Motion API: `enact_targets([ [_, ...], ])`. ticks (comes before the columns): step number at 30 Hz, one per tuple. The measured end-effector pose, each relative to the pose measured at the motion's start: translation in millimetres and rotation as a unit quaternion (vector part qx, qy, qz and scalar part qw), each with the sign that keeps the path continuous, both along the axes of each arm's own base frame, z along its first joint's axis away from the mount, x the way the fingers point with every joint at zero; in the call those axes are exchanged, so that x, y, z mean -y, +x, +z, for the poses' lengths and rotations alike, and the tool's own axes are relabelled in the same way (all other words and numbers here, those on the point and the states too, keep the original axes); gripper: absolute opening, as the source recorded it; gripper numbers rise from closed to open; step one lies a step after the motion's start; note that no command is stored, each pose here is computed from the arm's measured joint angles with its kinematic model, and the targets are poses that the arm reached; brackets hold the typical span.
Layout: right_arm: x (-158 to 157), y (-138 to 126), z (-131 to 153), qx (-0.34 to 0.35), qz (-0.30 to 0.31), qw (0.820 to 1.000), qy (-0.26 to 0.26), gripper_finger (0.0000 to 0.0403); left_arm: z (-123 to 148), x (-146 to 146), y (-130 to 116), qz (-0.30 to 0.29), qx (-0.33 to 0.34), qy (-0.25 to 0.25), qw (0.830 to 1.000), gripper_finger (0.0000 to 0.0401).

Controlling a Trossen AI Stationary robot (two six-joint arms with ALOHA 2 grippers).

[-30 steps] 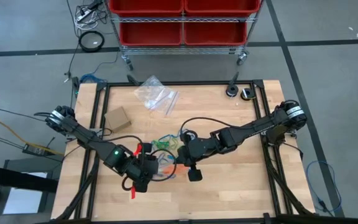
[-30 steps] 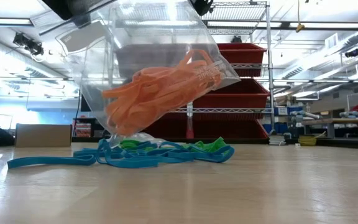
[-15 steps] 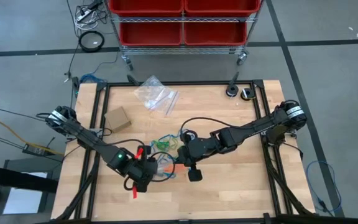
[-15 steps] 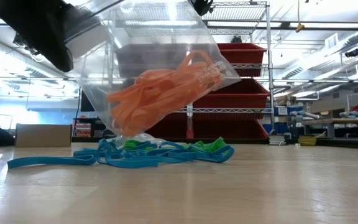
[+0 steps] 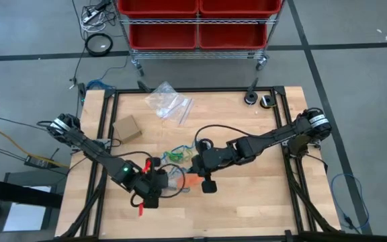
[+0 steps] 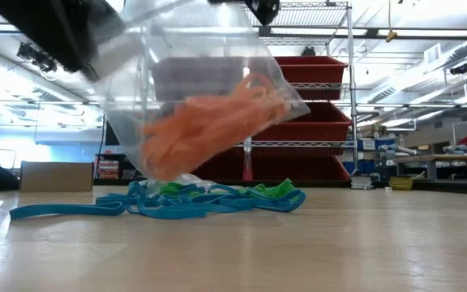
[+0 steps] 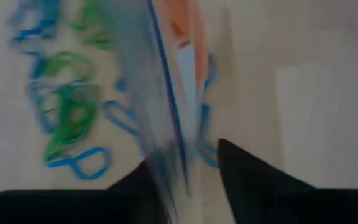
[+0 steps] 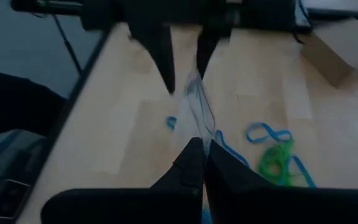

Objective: Sort rubber bands
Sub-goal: Close the transparent zip bag

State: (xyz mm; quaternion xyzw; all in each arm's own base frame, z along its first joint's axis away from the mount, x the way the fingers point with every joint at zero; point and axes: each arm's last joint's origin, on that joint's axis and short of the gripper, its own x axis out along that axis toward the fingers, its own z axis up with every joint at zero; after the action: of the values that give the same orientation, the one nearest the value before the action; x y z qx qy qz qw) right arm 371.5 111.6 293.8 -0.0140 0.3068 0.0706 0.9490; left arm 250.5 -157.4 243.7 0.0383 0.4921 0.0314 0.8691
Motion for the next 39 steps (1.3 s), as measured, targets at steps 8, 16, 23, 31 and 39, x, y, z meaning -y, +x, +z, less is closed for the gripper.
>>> enact_targets([
  [8,23.3,0.5,-5.0,-0.029,-0.078,0.996,-0.031,0.0,42.6,-20.1,-48.4,0.127,0.115,0.098,0.98,0.0226],
  [16,68.8,-2.6,13.5,-0.004,-0.151,0.987,-0.057,0.0,63.6,-2.0,-86.9,0.141,0.23,0.059,0.961,0.0229],
  [23,102.8,-3.2,34.0,0.047,-0.124,0.991,-0.005,0.0,36.6,27.5,-88.1,0.129,0.25,0.085,0.956,0.0229],
  [31,114.7,-1.3,37.4,0.06,-0.049,0.996,0.05,0.0,-37.1,40.0,-84.3,0.15,0.288,0.055,0.944,0.0229],
  [39,96.0,-19.0,38.3,-0.004,0.027,0.996,0.089,0.0,-87.4,29.3,-92.8,0.175,0.341,-0.006,0.924,0.0229],
])
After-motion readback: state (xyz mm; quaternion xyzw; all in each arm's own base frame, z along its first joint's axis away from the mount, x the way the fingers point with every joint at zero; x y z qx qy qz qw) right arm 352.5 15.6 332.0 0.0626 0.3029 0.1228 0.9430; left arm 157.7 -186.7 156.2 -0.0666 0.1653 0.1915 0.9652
